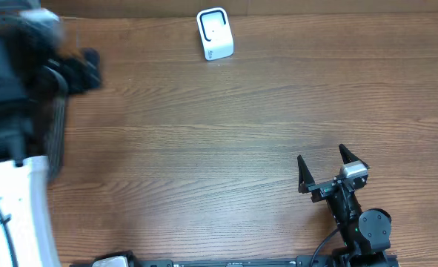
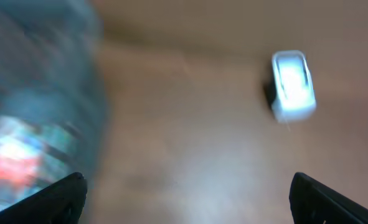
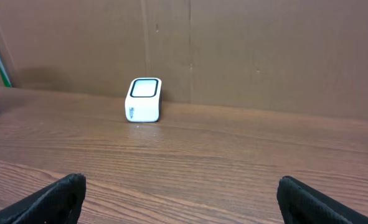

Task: Scan the item barcode
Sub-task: 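Move the left gripper over the grey basket, then lower the left gripper into the basket and grasp the packaged items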

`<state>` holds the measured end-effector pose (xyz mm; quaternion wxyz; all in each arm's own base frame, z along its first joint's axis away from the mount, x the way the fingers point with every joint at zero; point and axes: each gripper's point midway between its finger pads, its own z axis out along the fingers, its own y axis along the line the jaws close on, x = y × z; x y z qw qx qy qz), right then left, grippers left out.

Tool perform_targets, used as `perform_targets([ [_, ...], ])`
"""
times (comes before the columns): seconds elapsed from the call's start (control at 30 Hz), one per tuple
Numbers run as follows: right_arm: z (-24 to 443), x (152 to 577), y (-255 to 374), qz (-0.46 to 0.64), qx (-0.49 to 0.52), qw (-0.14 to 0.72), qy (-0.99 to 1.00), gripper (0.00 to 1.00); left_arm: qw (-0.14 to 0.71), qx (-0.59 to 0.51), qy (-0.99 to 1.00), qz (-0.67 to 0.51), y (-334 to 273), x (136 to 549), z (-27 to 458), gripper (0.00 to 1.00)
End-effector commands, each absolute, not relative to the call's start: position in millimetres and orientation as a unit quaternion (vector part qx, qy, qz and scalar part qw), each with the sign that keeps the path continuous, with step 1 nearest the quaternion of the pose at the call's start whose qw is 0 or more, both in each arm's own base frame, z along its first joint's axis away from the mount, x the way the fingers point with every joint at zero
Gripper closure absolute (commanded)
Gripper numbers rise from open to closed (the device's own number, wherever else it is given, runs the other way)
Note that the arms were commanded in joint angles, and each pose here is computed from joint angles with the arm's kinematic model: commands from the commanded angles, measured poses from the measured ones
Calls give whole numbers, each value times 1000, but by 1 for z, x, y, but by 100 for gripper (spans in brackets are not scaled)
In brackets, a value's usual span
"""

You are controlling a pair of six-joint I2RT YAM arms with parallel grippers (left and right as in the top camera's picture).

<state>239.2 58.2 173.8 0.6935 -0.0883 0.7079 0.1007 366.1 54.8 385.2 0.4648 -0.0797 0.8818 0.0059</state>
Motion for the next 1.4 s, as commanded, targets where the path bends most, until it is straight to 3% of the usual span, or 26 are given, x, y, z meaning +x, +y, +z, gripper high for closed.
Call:
perform_targets([
  [0.0, 171, 239, 58, 103, -86, 693, 708, 0, 509, -100, 847, 114, 112, 362, 440, 2],
  [0.23, 171, 239, 58, 103, -86, 693, 708, 0, 466, -91, 860, 187, 177, 372, 419, 0],
  [0.57, 171, 239, 58, 103, -86, 693, 708, 0, 358, -143, 917, 105, 235, 382, 320, 1],
  [0.73, 171, 239, 58, 102, -86, 694, 708, 0, 357, -152, 920, 49, 245, 385, 300, 0],
  [1.37, 171, 239, 58, 103, -86, 693, 708, 0, 196, -183, 963, -33, 258, 393, 161, 0],
])
